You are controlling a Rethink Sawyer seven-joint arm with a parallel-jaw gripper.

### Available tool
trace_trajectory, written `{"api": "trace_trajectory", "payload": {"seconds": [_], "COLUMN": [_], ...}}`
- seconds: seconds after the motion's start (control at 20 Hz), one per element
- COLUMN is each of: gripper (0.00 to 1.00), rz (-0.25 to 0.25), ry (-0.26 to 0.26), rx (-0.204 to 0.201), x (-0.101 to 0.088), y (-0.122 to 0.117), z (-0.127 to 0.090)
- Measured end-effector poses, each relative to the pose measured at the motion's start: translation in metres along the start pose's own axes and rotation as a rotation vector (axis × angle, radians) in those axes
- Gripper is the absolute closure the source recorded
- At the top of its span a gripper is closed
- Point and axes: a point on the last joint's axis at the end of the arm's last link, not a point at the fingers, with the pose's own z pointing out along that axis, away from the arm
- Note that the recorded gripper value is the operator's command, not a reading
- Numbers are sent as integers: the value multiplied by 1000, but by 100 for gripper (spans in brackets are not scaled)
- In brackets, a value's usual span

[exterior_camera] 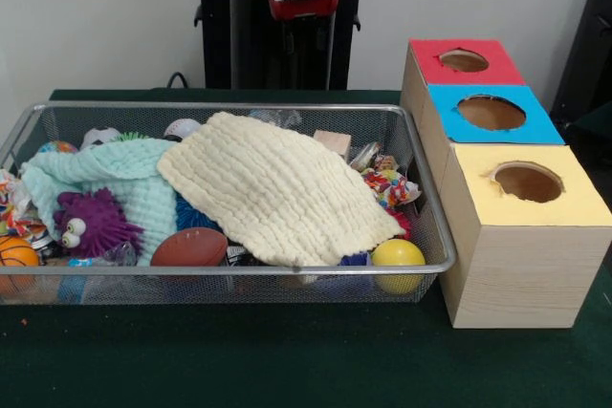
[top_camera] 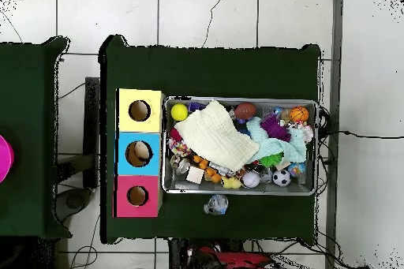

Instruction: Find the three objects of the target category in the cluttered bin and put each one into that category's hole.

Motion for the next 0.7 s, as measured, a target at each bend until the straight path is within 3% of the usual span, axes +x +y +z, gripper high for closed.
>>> {"api": "trace_trajectory", "payload": {"seconds": [0.7], "gripper": [0], "rz": [1], "ry": [-1], "rx": [10], "x": [-4], "y": [-4], "z": [-7]}}
